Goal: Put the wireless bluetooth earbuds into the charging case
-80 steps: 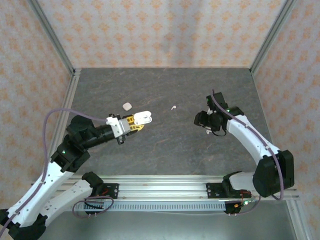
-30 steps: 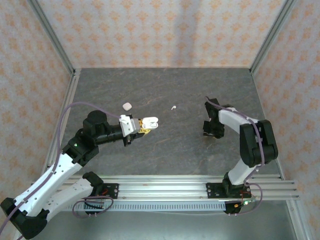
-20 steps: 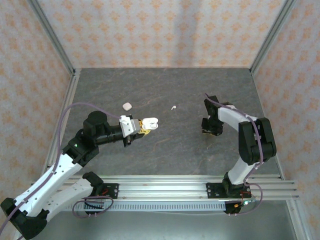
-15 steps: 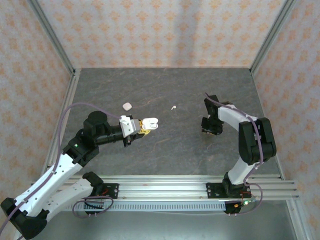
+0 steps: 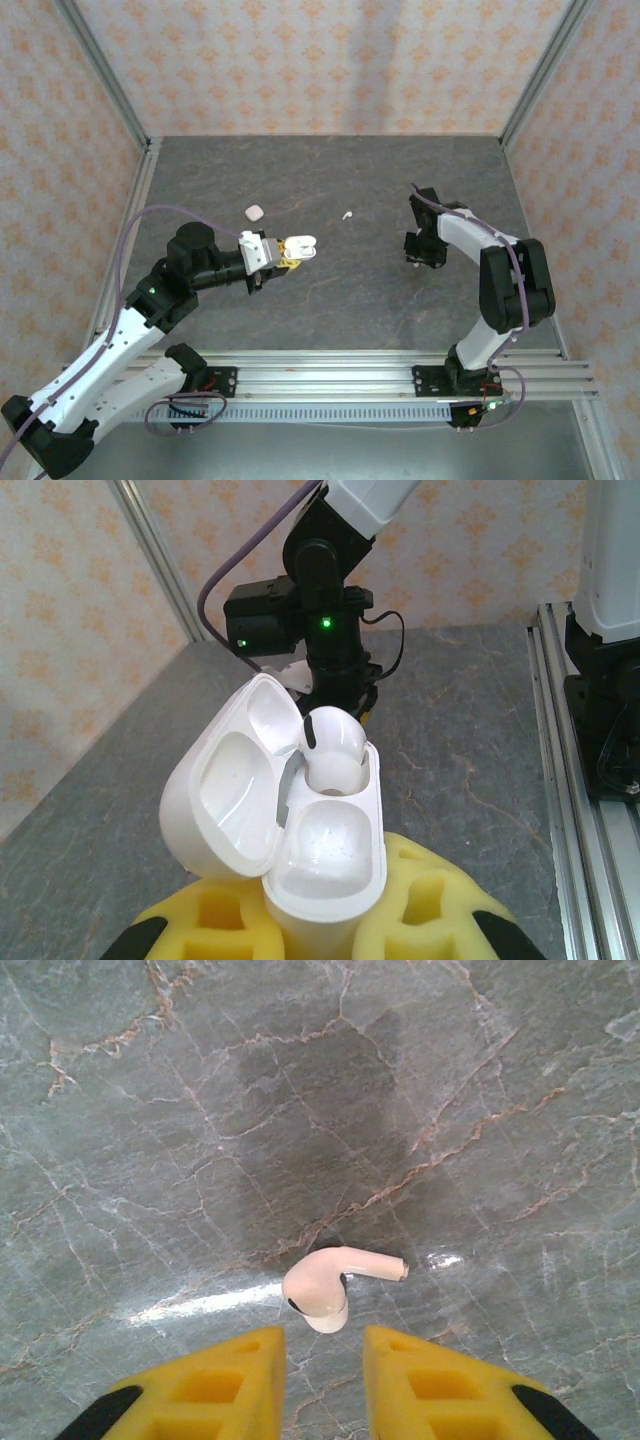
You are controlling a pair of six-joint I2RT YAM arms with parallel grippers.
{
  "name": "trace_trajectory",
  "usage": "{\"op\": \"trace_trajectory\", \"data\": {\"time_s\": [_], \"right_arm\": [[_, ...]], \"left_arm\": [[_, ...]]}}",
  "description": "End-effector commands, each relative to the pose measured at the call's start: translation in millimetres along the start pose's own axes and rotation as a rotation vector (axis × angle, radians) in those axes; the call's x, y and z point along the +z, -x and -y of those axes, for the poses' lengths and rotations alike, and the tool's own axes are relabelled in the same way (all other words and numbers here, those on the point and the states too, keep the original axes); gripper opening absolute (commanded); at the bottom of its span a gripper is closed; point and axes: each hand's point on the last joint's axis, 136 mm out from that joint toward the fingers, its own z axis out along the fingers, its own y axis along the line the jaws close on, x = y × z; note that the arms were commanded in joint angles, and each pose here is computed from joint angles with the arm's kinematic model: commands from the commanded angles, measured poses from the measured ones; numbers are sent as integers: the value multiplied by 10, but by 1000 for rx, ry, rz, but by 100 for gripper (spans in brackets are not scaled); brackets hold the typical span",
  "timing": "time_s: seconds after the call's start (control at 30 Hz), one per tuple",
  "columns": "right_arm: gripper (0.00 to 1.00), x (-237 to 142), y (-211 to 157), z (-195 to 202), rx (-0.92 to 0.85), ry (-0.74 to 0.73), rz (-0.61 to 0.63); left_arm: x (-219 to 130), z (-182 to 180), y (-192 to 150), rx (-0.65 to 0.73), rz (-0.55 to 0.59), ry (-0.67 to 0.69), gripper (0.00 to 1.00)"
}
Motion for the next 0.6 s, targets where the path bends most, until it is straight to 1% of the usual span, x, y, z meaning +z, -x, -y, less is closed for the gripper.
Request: {"op": "trace_trajectory", "data": {"time_s": [0.0,0.3,0.57], "right_arm": [[25,36,95,19,-12,-22,19],[23,180,72,-36,-39,-37,-2],[10,184,74,-4,-60,-73,4]], "left_arm": [[-7,43,35,-2,12,-18,0],[-3,35,25,-6,8,-16,0],[-23,51,17,-8,3,-16,0]]}}
